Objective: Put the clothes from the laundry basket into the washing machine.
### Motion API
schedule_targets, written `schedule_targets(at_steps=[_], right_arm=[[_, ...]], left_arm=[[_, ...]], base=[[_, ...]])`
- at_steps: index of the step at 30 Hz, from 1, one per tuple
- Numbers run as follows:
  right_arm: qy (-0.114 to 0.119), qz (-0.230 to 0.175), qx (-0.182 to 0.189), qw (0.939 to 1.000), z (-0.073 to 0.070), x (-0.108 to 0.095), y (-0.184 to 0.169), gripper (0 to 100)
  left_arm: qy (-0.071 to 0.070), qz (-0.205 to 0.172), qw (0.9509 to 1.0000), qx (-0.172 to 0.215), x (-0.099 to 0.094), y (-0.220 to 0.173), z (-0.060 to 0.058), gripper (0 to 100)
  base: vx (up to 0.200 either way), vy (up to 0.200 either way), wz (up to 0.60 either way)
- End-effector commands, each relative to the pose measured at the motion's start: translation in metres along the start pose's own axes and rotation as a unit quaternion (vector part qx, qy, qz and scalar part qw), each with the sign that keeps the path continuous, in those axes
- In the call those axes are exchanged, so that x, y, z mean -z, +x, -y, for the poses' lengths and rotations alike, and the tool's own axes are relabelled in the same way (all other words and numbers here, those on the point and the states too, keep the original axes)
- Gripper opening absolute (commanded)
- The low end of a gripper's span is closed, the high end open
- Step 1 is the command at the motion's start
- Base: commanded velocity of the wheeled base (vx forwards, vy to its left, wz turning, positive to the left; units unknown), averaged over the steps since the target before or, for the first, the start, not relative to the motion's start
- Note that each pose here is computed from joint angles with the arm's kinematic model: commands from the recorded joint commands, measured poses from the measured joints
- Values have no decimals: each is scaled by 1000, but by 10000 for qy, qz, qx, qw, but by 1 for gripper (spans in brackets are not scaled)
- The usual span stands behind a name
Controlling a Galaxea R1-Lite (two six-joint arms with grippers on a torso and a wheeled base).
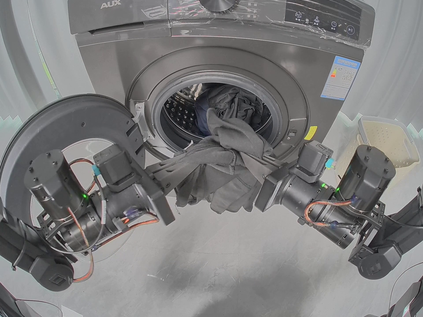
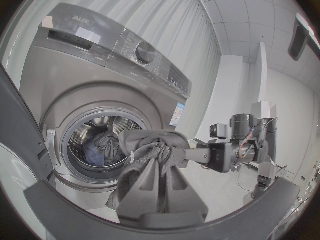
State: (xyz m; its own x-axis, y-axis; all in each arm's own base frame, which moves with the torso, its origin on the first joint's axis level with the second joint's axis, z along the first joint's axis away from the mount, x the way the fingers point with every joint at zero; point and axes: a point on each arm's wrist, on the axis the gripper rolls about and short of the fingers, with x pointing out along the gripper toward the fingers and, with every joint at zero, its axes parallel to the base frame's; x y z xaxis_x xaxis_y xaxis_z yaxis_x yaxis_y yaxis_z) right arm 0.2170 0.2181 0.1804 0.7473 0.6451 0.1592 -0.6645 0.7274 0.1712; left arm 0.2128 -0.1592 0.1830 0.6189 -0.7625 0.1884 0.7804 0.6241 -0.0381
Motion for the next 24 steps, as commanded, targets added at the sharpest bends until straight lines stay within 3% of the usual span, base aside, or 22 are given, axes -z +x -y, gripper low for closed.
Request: schedule_targets(at_steps=[1,5,6,10,16,24], right_arm=[[-4,-157,17,9999,1,8,-3,0],[13,-223,37,9997,1,12,-2,0],[13,-247,33,9997,1,14,-2,100],[10,-310,28,9995,0,20,0,100],[-76,-807,60,9967,4,40,-14,100],[-148,-1297,127,9914,8,57,-31,100]], left_arm=[[101,355,9992,183,-22,-18,9,0],[106,383,9990,208,-23,-18,9,0],[103,398,9989,210,-24,-18,9,0],[116,493,9985,212,-27,-15,9,0],[-102,798,9966,159,-42,-7,6,0],[-145,849,9962,116,-43,-4,5,0]], base=[[0,0,0],[0,0,0],[0,0,0],[0,0,0],[0,0,0],[0,0,0]])
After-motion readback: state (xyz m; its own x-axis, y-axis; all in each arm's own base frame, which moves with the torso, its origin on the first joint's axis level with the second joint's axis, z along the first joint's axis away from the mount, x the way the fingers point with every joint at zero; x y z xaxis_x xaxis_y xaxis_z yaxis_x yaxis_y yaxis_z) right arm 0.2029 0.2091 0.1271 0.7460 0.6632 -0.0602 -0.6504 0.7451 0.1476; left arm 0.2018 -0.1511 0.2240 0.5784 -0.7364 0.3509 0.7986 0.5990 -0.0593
